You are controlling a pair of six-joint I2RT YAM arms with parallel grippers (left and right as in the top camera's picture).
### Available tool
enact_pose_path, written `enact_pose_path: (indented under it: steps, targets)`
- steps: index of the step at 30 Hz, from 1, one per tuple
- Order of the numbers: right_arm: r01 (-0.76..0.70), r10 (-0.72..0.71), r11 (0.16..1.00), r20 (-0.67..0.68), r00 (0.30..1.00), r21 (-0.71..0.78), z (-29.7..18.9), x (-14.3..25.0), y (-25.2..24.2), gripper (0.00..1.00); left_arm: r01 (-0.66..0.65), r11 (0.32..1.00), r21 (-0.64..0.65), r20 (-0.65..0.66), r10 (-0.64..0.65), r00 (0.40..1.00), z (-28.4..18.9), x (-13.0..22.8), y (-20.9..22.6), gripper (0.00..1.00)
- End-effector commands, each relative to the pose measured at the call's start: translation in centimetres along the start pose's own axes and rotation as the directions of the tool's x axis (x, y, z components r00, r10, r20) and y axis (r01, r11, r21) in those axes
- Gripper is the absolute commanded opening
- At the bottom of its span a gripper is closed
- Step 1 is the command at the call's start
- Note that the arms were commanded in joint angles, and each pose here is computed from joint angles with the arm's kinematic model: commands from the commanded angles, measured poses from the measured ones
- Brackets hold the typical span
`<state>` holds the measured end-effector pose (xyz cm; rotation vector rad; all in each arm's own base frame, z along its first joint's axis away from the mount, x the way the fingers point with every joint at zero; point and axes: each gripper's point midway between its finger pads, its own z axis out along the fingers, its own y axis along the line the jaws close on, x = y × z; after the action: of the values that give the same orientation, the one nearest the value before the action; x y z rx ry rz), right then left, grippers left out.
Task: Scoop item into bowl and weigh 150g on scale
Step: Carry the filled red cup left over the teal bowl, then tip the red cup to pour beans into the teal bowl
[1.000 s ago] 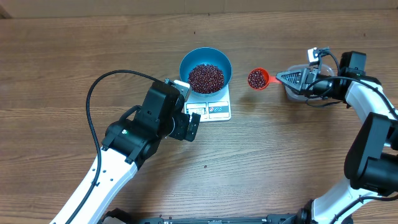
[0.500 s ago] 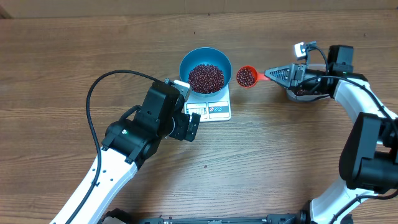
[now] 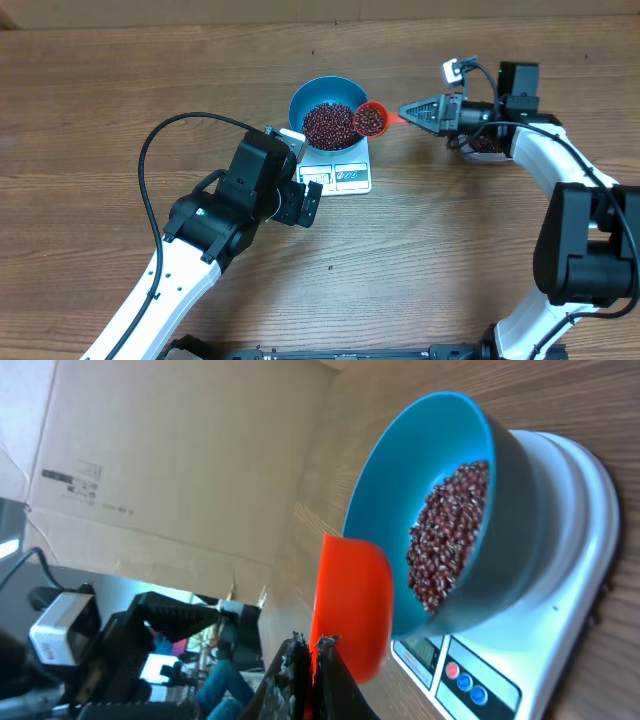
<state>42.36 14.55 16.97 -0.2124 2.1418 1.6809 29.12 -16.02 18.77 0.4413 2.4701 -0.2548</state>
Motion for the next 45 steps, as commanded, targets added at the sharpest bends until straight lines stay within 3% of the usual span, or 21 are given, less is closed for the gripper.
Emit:
enact_pose_path:
  steps: [1, 8, 19, 32, 40, 45]
  targets:
    - [0.0, 0.0, 1.0, -0.017, 1.0, -0.002, 1.2, 0.3, 0.1, 0.04, -0.017, 1.0, 0.013, 0.025, 0.017, 1.0, -0.5, -0.9, -0.3, 0.99]
    - [0.136, -0.136, 0.991, -0.023, 0.99, -0.002, 3.8, 0.0, 1.2, 0.04, -0.017, 1.0, 0.013, 0.025, 0.017, 1.0, -0.5, -0.9, -0.3, 1.0]
    - [0.235, -0.252, 0.944, 0.046, 0.967, 0.232, 6.2, -2.0, -1.3, 0.04, -0.017, 1.0, 0.013, 0.025, 0.017, 1.0, -0.5, -0.9, -0.3, 1.0]
    - [0.574, -0.584, 0.786, -0.03, 0.811, 0.231, 6.5, -2.3, -0.9, 0.04, -0.017, 1.0, 0.013, 0.025, 0.017, 1.0, -0.5, -0.9, -0.3, 1.0]
    - [0.714, -0.719, 0.665, -0.072, 0.691, 0.22, 6.5, -2.3, -0.9, 0.04, -0.017, 1.0, 0.013, 0.025, 0.017, 1.0, -0.5, -0.9, -0.3, 0.99]
    - [0.738, -0.742, 0.639, -0.08, 0.666, 0.218, 6.5, -2.3, -0.9, 0.04, -0.017, 1.0, 0.013, 0.025, 0.017, 1.0, -0.5, -0.9, -0.3, 1.0]
